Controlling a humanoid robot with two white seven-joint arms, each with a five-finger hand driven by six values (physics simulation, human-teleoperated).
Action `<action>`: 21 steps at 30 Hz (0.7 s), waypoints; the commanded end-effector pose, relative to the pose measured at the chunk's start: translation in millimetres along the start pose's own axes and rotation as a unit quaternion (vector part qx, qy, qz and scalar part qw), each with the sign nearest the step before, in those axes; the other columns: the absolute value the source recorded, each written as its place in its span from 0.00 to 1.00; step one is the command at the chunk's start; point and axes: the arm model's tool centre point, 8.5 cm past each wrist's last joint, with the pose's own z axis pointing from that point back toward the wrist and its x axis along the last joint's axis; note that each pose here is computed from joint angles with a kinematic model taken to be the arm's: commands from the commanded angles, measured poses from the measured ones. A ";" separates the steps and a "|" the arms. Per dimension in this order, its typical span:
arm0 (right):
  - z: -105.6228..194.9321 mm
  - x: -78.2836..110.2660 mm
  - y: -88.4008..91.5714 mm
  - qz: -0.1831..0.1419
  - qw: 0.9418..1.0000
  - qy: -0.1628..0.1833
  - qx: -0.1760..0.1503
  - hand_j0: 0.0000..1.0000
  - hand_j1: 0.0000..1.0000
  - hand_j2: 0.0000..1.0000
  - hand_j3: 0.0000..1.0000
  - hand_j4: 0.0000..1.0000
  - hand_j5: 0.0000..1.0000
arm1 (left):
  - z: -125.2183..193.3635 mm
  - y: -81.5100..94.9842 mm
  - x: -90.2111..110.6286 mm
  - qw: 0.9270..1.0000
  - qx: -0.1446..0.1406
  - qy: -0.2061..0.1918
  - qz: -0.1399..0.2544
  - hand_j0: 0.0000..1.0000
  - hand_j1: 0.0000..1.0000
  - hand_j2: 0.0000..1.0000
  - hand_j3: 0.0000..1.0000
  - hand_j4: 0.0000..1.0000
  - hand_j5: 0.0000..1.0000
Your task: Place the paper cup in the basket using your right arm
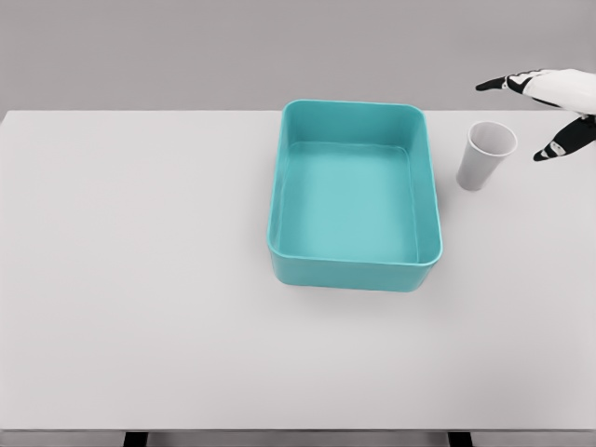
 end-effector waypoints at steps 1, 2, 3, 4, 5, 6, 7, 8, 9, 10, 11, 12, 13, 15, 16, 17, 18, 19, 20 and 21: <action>0.0 0.0 0.0 -0.002 1.000 0.000 0.000 1.00 1.00 1.00 1.00 1.00 1.00 | 0.0 0.1 0.0 1.000 0.000 0.000 0.000 1.00 1.00 1.00 1.00 1.00 1.00; 0.0 0.0 0.0 -0.002 1.000 0.000 0.000 1.00 1.00 1.00 1.00 1.00 1.00 | 0.0 0.1 0.0 1.000 0.000 0.000 0.000 1.00 1.00 1.00 1.00 1.00 1.00; 0.6 0.9 -1.1 -0.004 1.000 -0.003 -0.002 1.00 1.00 1.00 1.00 1.00 1.00 | 0.0 0.1 0.0 1.000 0.000 0.000 0.000 1.00 1.00 1.00 1.00 1.00 1.00; 0.9 1.5 -0.8 -0.003 1.000 -0.004 -0.002 1.00 1.00 1.00 1.00 1.00 1.00 | 0.0 0.1 0.0 1.000 0.000 0.000 0.000 1.00 1.00 1.00 1.00 1.00 1.00; 0.9 1.6 -0.8 -0.004 1.000 -0.004 -0.002 1.00 1.00 1.00 1.00 1.00 1.00 | 0.0 0.1 0.0 1.000 0.000 0.000 0.000 1.00 1.00 1.00 1.00 1.00 1.00; 2.1 0.8 -3.3 -0.006 1.000 -0.003 -0.006 1.00 1.00 1.00 1.00 1.00 1.00 | 0.0 0.1 0.0 1.000 0.000 0.000 0.000 1.00 1.00 1.00 1.00 1.00 1.00; 3.7 -1.9 -4.4 -0.011 1.000 0.004 -0.007 1.00 1.00 1.00 1.00 1.00 1.00 | 0.0 0.1 0.0 1.000 0.000 0.000 0.000 1.00 1.00 1.00 1.00 1.00 1.00; 5.7 -4.2 -5.0 -0.028 1.000 0.001 -0.010 1.00 1.00 1.00 1.00 1.00 1.00 | 0.0 0.1 0.0 1.000 0.000 0.000 0.000 1.00 1.00 1.00 1.00 1.00 1.00; 8.7 -9.8 -5.8 -0.070 0.997 -0.013 -0.020 1.00 1.00 1.00 1.00 1.00 1.00 | 0.0 0.1 0.0 1.000 0.000 0.000 0.000 1.00 1.00 1.00 1.00 1.00 1.00; 11.0 -19.4 -4.2 -0.107 0.994 -0.019 -0.029 1.00 1.00 1.00 1.00 1.00 1.00 | 0.0 0.1 0.0 1.000 0.000 0.000 0.000 1.00 1.00 1.00 1.00 1.00 1.00; 15.0 -35.0 -1.6 -0.150 0.988 -0.016 -0.040 1.00 1.00 1.00 1.00 1.00 1.00 | 0.0 0.1 0.0 1.000 0.000 0.000 0.000 1.00 1.00 1.00 1.00 1.00 1.00; 17.3 -42.9 -0.2 -0.174 0.983 -0.020 -0.049 1.00 1.00 1.00 1.00 1.00 1.00 | 0.0 0.1 -0.2 1.000 0.000 0.001 0.000 1.00 1.00 1.00 1.00 1.00 1.00; 21.7 -54.1 1.6 -0.213 0.974 -0.027 -0.065 1.00 1.00 1.00 1.00 1.00 1.00 | 0.0 0.1 -0.2 1.000 0.000 0.001 0.000 1.00 1.00 1.00 1.00 1.00 1.00; 31.9 -82.2 9.8 -0.291 0.951 -0.030 -0.103 1.00 1.00 1.00 1.00 1.00 1.00 | 0.0 0.1 0.0 1.000 0.000 0.000 0.000 1.00 1.00 1.00 1.00 1.00 1.00; 32.5 -87.4 13.1 -0.306 0.945 -0.033 -0.112 1.00 1.00 1.00 1.00 1.00 1.00 | 0.0 0.1 0.0 1.000 0.000 0.000 0.000 1.00 1.00 1.00 1.00 1.00 1.00; 21.1 -94.9 26.3 -0.340 0.931 -0.040 -0.125 1.00 1.00 1.00 1.00 1.00 1.00 | 0.0 0.1 -0.2 1.000 0.000 0.001 0.000 1.00 1.00 1.00 1.00 1.00 1.00; 9.8 -97.4 36.8 -0.363 0.922 -0.042 -0.128 1.00 1.00 1.00 1.00 1.00 1.00 | 0.0 0.1 0.0 1.000 0.000 0.000 0.000 1.00 1.00 1.00 1.00 1.00 1.00; 1.9 -96.3 43.5 -0.373 0.918 -0.045 -0.127 1.00 1.00 1.00 1.00 1.00 1.00 | 0.0 0.1 0.0 1.000 0.000 0.000 0.000 1.00 1.00 1.00 1.00 1.00 1.00; -2.9 -95.4 49.4 -0.379 0.916 -0.045 -0.123 1.00 1.00 1.00 1.00 1.00 1.00 | 0.0 0.1 0.0 1.000 0.000 0.000 0.000 1.00 1.00 1.00 1.00 1.00 1.00; -10.4 -91.7 54.3 -0.385 0.914 -0.050 -0.120 1.00 1.00 1.00 1.00 1.00 1.00 | 0.0 0.1 0.0 1.000 0.000 0.000 0.000 1.00 1.00 1.00 1.00 1.00 1.00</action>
